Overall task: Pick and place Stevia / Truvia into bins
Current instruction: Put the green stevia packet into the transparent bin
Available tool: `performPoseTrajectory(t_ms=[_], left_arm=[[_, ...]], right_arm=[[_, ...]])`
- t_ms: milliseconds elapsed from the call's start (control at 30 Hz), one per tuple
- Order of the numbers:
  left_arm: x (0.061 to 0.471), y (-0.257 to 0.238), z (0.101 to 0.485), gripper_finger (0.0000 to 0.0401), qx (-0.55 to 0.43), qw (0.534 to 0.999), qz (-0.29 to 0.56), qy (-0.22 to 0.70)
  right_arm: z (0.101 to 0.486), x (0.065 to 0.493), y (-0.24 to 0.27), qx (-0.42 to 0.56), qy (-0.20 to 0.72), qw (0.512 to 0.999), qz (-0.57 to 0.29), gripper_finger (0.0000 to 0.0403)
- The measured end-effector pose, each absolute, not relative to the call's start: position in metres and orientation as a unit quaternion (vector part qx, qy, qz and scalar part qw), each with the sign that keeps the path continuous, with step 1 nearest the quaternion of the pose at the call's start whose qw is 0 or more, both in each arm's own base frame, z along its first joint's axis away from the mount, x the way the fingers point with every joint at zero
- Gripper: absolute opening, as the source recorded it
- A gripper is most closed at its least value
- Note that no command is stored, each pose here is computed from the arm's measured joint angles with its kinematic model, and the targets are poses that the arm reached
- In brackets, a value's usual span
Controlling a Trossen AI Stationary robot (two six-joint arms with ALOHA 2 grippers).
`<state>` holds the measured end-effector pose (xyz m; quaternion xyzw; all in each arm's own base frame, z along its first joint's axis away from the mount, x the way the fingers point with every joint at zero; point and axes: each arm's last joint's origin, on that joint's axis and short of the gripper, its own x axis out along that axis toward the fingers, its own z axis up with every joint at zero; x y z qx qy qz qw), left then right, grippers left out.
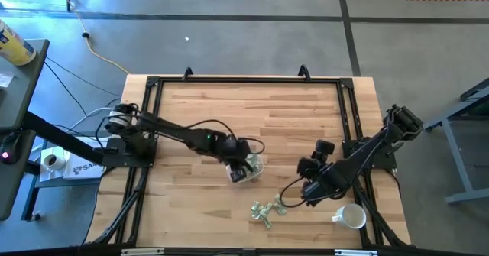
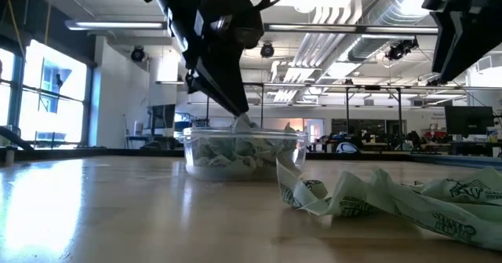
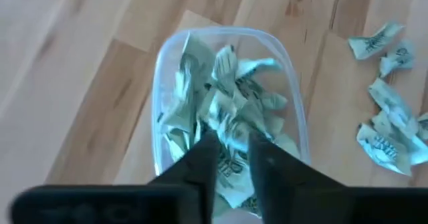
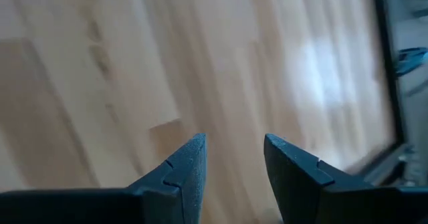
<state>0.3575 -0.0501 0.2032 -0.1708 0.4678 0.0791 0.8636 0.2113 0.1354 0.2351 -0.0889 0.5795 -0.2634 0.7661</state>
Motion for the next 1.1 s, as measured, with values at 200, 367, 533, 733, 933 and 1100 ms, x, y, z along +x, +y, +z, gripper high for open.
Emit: performPoseTrajectory(t_ms=[200, 367, 533, 733, 933, 1100], left_arm=[[0.347, -0.055, 0.216, 0.0191, -0.202, 0.851, 0.068, 0.479], [0.331, -0.069, 0.229, 0.0234, -0.213, 0.84, 0.06, 0.495], [0.316, -0.083, 0.252, 0.0247, -0.215, 0.857, 0.066, 0.464], [0.296, -0.091, 0.272, 0.0241, -0.203, 0.87, 0.102, 0.437], [0.283, -0.104, 0.273, 0.0239, -0.188, 0.868, 0.136, 0.44], [0.274, -0.113, 0.27, 0.0239, -0.179, 0.86, 0.145, 0.456]], right_arm=[[0.233, 0.225, 0.147, -0.065, 0.565, 0.801, -0.185, 0.0142], [0.234, 0.239, 0.15, -0.098, 0.545, 0.826, -0.108, 0.0142], [0.233, 0.248, 0.143, -0.116, 0.565, 0.815, -0.045, 0.0142], [0.231, 0.259, 0.134, -0.081, 0.575, 0.814, -0.015, 0.0142], [0.208, 0.265, 0.14, -0.056, 0.565, 0.821, 0.062, 0.0152], [0.189, 0.269, 0.145, -0.027, 0.571, 0.817, 0.074, 0.0173]])
